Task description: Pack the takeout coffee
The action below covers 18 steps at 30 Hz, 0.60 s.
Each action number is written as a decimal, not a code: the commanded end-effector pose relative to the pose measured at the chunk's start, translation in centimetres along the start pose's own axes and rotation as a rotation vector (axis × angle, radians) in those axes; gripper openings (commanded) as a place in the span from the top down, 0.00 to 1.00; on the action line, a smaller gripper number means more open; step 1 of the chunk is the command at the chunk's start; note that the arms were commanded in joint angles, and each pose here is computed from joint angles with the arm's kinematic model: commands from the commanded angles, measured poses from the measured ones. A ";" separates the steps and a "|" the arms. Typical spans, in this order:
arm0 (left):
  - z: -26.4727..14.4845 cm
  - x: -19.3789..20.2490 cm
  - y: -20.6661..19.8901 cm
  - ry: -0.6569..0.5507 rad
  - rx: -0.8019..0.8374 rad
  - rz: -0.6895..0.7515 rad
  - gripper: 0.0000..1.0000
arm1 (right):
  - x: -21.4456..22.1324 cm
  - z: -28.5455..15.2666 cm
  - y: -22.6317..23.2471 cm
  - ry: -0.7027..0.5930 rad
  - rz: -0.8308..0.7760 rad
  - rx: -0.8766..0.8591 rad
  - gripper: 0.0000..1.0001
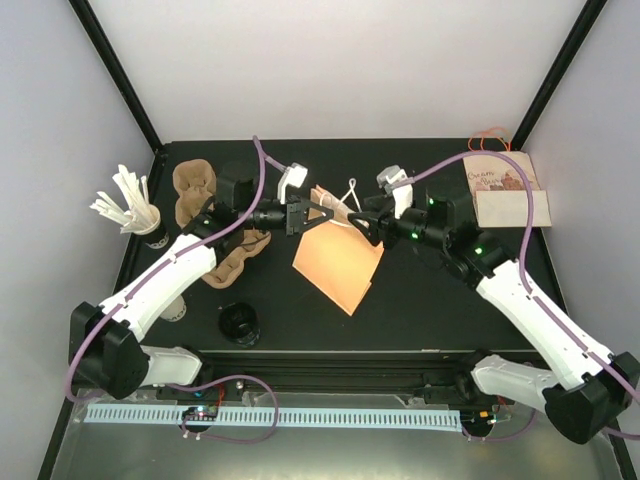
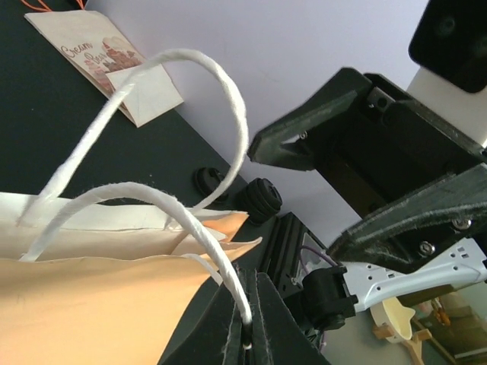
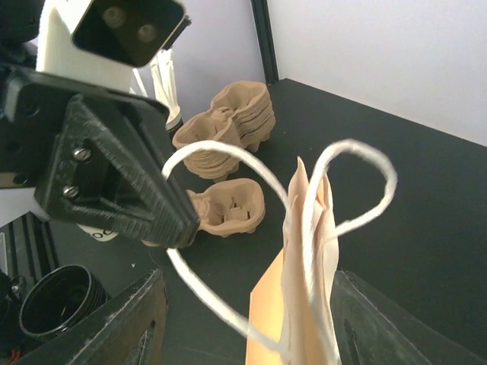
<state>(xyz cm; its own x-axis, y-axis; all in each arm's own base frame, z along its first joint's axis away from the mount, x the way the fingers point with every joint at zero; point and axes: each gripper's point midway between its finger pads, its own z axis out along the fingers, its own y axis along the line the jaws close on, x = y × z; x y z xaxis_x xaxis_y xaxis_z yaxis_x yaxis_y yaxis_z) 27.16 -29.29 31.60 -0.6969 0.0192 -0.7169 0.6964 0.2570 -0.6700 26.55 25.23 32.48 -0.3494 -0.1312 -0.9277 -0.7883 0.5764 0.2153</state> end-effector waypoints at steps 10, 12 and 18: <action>0.0 0.3 -1.0 0.028 0.034 0.020 0.99 | -1.2 2.4 -3.0 0.067 -0.042 0.144 0.45; 0.0 0.4 -1.0 0.030 0.036 0.023 0.98 | -1.0 2.5 -3.5 0.089 -0.041 0.170 0.56; -0.3 -0.1 -1.4 0.037 0.013 0.039 0.98 | -2.2 -0.2 -6.7 0.053 -0.014 0.408 0.93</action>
<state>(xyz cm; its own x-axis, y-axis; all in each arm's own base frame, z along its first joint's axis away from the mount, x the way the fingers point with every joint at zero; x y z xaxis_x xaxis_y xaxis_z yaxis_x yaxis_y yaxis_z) 26.74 -29.27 30.99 -0.7058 0.0438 -0.7070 0.6917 0.2577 -0.6746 31.48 24.71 31.13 -0.3953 -0.2176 -0.8924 -0.6705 0.7324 0.1184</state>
